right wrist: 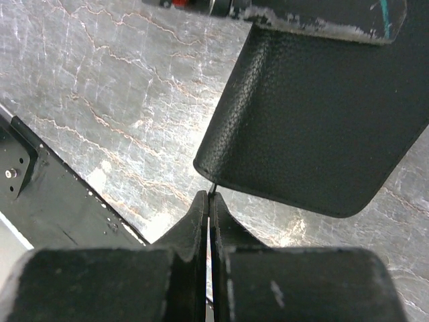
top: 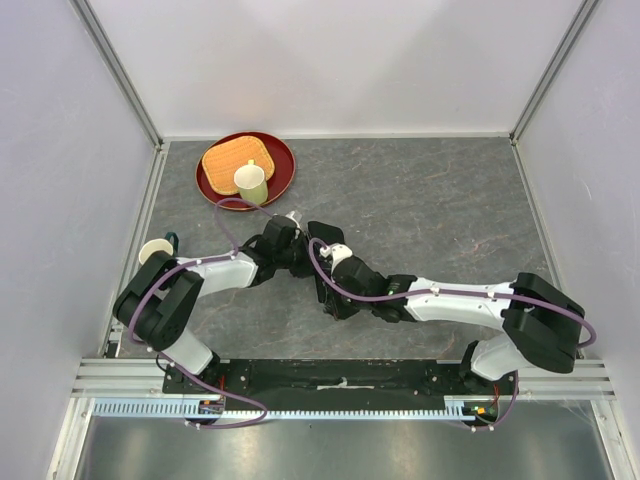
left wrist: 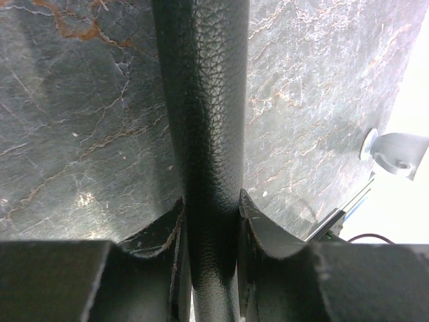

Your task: Sort the hair-cutting tools

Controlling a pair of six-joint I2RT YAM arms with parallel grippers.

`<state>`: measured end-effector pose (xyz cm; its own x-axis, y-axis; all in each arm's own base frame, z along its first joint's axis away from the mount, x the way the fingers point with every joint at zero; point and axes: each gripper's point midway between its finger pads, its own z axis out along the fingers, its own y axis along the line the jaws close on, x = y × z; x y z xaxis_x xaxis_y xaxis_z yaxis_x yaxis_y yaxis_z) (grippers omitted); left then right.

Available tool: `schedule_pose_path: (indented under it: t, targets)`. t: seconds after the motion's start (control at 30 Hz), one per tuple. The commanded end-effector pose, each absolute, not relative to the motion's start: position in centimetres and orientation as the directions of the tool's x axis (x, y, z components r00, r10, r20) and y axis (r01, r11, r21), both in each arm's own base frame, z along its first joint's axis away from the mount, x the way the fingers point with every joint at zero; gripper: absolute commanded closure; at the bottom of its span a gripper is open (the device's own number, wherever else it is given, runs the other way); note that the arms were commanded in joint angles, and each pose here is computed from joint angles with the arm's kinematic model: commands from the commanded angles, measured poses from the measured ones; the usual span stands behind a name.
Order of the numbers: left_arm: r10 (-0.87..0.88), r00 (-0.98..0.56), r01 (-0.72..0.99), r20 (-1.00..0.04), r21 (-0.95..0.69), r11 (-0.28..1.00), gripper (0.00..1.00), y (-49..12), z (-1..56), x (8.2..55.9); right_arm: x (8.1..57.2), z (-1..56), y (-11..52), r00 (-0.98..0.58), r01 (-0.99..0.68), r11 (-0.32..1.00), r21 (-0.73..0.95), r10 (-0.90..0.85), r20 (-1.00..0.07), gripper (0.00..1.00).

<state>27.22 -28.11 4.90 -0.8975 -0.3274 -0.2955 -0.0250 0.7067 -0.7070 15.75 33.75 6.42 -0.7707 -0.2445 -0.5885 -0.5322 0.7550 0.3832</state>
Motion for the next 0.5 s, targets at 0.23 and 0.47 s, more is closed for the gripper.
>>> schedule_pose_path:
  t: [0.23, 0.47]
  targets:
    - [-0.404, -0.844, -0.18, -0.352, -0.524, 0.832, 0.76, -24.4, 1.1, 29.2, 10.9, 3.6, 31.1, -0.826, -0.52, 0.732, 0.441, -0.3, -0.476, 1.0]
    - [-0.391, -0.853, -0.172, -0.345, -0.522, 0.835, 0.76, -24.5, 1.1, 29.0, 12.4, 0.7, 28.1, -0.866, -0.395, 0.857, 0.331, -0.226, -0.446, 1.0]
